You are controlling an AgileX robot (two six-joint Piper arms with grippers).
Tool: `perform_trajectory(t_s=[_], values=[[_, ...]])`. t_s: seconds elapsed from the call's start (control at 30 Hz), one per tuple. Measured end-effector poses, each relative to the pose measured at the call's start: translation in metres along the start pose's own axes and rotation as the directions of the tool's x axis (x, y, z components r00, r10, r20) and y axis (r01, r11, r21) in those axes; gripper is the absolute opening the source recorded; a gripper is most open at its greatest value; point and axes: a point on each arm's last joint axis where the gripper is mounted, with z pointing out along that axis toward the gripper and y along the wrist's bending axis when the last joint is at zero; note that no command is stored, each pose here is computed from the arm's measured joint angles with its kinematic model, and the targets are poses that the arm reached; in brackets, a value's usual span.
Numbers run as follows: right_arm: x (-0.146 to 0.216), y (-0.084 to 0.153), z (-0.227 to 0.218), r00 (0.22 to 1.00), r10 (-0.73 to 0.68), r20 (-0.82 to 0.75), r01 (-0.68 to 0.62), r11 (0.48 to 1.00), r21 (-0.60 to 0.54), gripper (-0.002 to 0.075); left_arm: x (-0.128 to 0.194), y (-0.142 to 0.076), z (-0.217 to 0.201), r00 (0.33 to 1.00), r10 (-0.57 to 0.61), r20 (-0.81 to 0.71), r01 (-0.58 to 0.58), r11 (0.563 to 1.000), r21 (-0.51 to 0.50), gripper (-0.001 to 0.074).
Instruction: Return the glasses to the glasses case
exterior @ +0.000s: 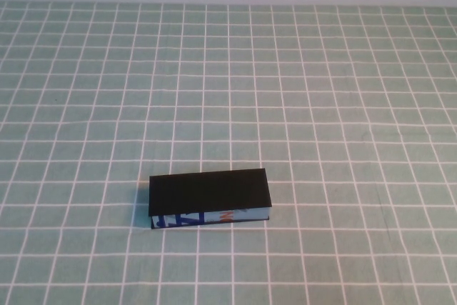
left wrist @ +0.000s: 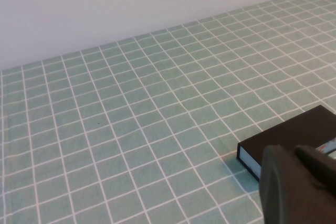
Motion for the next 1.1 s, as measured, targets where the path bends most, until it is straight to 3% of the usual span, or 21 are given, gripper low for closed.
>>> perform_trajectory(t_s=[0.43,0.73,0.97,1.1], values=[[0.009,0.001,0.002,0.998,0.001,-0.055,-0.001,1.000,-0.002,-0.0011,0.001,0.000,0.001,1.000,0.001,-0.006,-0.001,1.000,-0.001,0.0001],[0.010,0.001,0.002,0.998,0.003,-0.063,-0.003,1.000,-0.004,-0.0011,0.025,-0.008,0.027,0.997,0.047,-0.069,-0.047,0.999,0.005,0.0001],[0.010,0.001,0.002,0.998,0.003,-0.065,-0.003,1.000,-0.004,-0.0011,0.035,-0.028,0.063,0.974,0.044,0.223,-0.063,0.995,0.077,0.0001],[0.010,0.001,0.002,0.998,0.003,-0.067,-0.003,1.000,-0.004,-0.0011,0.057,-0.040,0.079,0.981,-0.051,0.187,0.018,0.985,0.173,0.0001]])
